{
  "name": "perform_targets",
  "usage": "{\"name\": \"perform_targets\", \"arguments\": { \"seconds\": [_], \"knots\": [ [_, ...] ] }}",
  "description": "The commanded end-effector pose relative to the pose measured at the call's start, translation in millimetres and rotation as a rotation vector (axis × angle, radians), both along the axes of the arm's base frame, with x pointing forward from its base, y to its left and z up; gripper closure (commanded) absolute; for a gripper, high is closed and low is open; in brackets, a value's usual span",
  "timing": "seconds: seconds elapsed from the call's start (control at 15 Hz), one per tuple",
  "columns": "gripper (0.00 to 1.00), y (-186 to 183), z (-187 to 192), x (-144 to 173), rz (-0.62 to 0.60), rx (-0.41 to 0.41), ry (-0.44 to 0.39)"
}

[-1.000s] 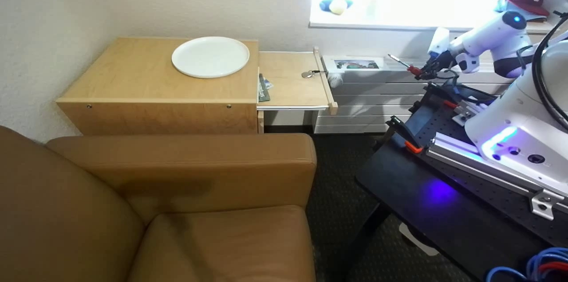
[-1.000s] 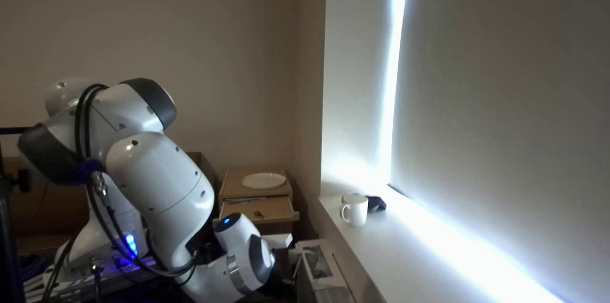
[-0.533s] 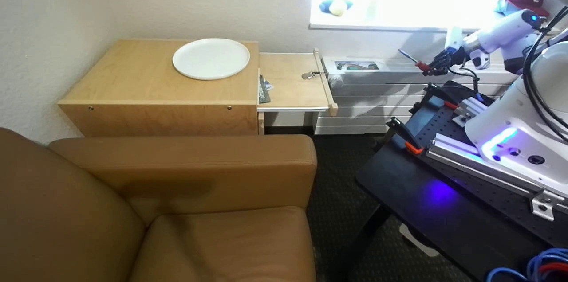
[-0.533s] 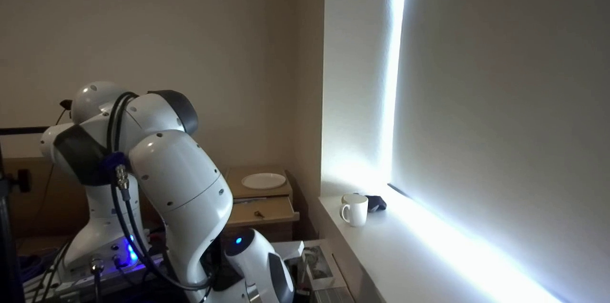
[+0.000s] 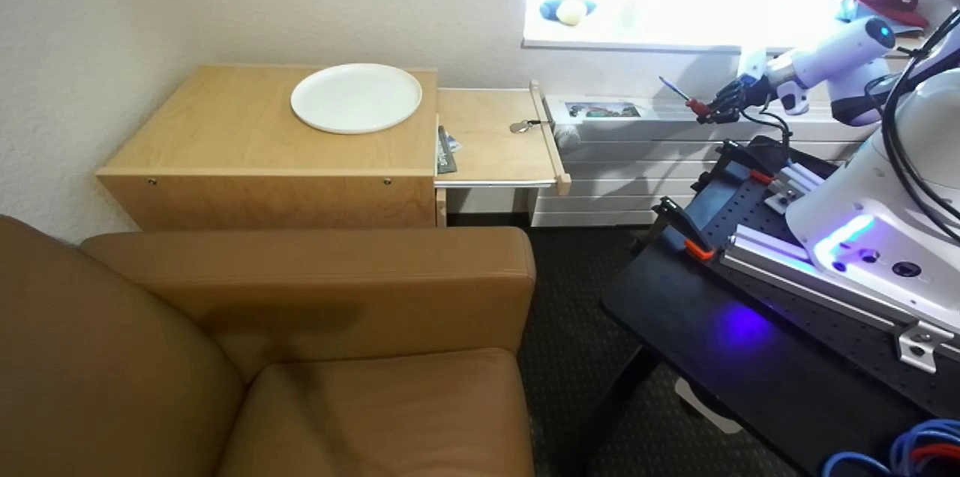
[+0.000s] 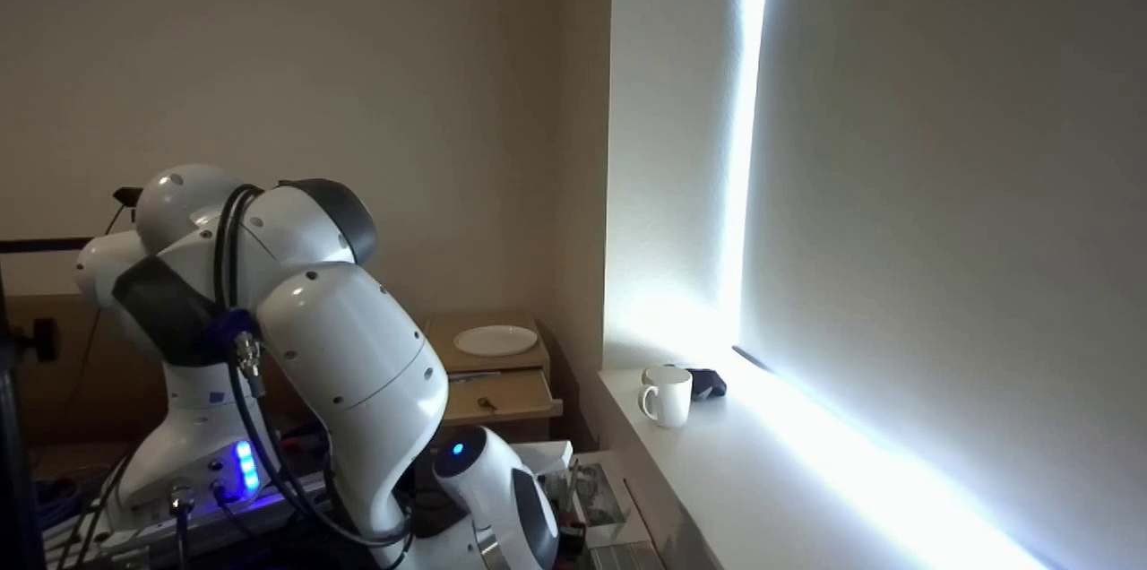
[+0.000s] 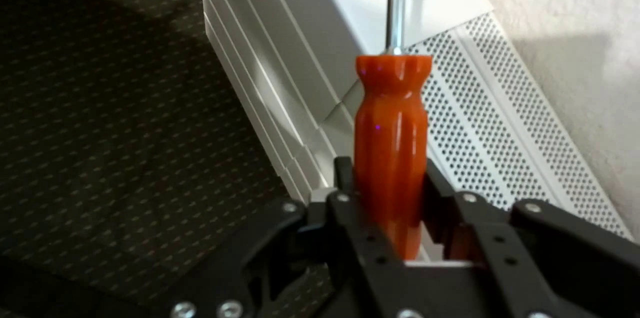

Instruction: Put the screwdriver on the open drawer

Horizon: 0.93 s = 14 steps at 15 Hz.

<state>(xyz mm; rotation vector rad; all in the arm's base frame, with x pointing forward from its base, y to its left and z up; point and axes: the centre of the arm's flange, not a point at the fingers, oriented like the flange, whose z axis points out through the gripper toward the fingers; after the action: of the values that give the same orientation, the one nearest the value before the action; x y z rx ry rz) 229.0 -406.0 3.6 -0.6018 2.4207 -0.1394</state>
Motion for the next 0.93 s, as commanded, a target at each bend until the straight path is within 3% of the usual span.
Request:
{"name": "perform_targets", "arguments": {
  "seconds": [0.0,0.53,0.6,0.87],
  "knots": [
    [0.92,13,14,-21,0.056,-0.036,-0.101],
    [0.92,55,69,14,0.301,-0.055,-0.198],
    [0.67,57,100,92,0.195,-0.028,-0.172],
    [0.67,80,116,104,0.263,-0.035,-0.169]
  ]
}}
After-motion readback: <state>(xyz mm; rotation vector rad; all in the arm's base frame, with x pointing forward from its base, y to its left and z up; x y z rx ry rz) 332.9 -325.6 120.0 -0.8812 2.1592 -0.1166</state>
